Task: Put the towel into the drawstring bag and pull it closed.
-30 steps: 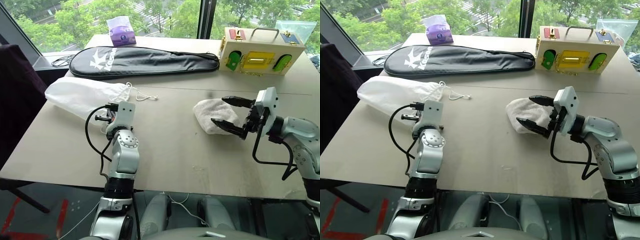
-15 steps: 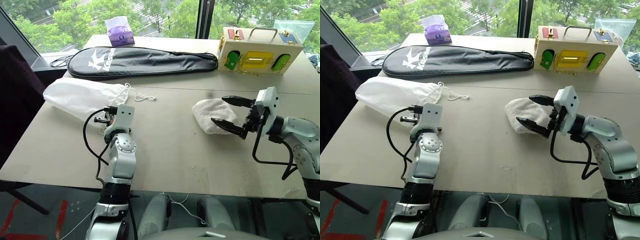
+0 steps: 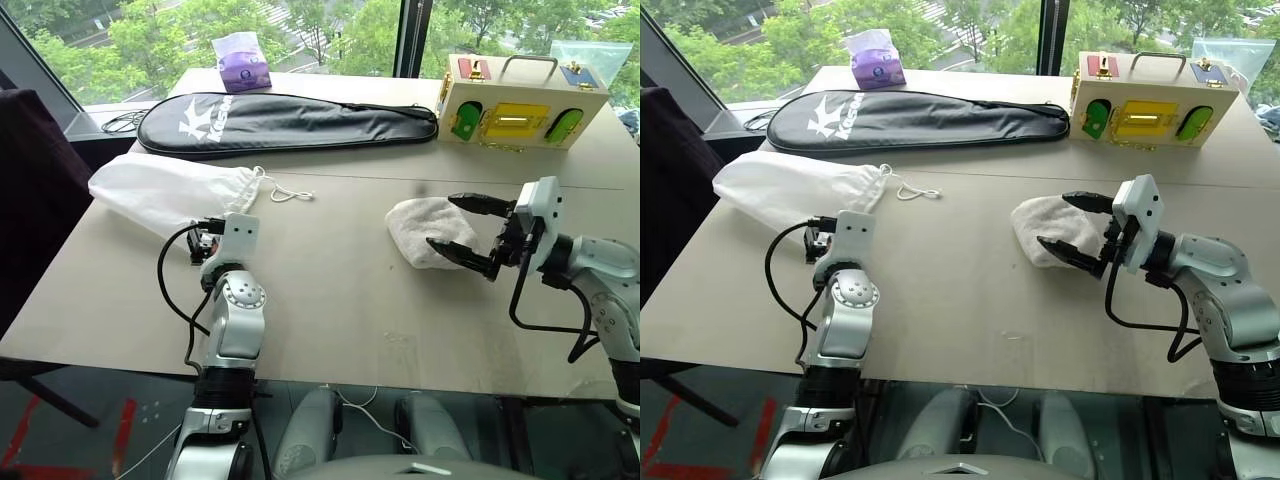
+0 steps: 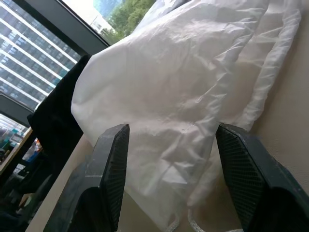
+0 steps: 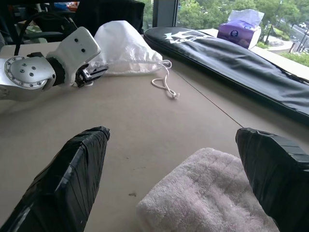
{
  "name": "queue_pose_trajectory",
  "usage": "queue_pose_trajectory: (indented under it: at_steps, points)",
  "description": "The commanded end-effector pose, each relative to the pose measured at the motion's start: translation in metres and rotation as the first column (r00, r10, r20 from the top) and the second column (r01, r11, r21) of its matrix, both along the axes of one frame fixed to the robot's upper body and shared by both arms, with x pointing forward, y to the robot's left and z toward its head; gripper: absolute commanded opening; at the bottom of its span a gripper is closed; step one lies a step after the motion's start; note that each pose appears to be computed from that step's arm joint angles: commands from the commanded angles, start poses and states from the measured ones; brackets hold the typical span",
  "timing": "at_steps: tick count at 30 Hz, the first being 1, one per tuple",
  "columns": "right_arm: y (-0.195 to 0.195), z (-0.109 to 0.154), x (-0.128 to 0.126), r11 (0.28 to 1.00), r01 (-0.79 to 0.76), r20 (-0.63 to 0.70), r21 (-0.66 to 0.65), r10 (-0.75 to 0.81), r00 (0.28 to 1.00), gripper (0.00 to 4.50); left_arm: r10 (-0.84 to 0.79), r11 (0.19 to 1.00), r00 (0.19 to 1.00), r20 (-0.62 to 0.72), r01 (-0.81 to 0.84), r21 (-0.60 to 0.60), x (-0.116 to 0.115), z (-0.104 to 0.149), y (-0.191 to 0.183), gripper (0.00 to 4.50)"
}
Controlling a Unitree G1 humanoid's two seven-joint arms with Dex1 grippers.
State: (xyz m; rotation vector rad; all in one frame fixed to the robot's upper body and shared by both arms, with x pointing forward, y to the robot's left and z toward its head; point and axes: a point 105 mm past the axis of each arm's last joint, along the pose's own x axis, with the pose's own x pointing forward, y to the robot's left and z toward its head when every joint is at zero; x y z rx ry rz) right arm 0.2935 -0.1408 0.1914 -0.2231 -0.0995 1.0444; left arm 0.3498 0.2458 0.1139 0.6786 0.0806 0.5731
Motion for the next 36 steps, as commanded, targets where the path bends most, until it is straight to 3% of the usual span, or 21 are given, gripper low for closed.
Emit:
queue_pose_trajectory:
  at_steps: [1,4,9,19,25,29,36]
  points:
    - [-0.005,0.011,-0.002,1.0,0.005,0.055,0.0,-0.005,0.998,4.5,0.026,0.999,0.994,0.102,-0.03,0.036,-0.001,0.024,0.007,2.62]
    - [-0.006,0.01,-0.002,1.0,0.005,0.054,-0.001,-0.005,0.999,4.5,0.039,0.998,0.994,0.107,-0.043,0.039,-0.002,0.025,0.01,1.97]
    - [-0.005,0.009,-0.002,1.0,0.003,0.054,-0.001,-0.003,0.999,4.5,0.064,0.997,0.994,0.092,-0.067,0.024,-0.003,0.02,0.017,0.03]
    - [-0.006,0.006,-0.001,1.0,0.006,0.057,0.004,-0.006,0.998,4.5,0.067,0.997,0.991,0.119,-0.071,0.026,-0.002,0.027,0.027,0.03]
    - [-0.008,0.006,-0.002,1.0,0.013,0.058,0.011,-0.014,0.998,4.5,-0.192,0.981,0.96,0.203,0.186,0.047,0.005,0.07,-0.016,0.03]
    - [-0.01,0.006,-0.001,1.0,0.019,0.058,0.012,-0.019,0.998,4.5,-0.303,0.953,0.936,0.18,0.299,0.047,0.005,0.092,-0.032,0.03]
    - [-0.016,0.012,0.001,0.999,0.015,0.063,0.034,-0.017,0.998,4.5,-0.481,0.868,0.863,0.155,0.494,-0.058,0.007,0.129,-0.069,0.03]
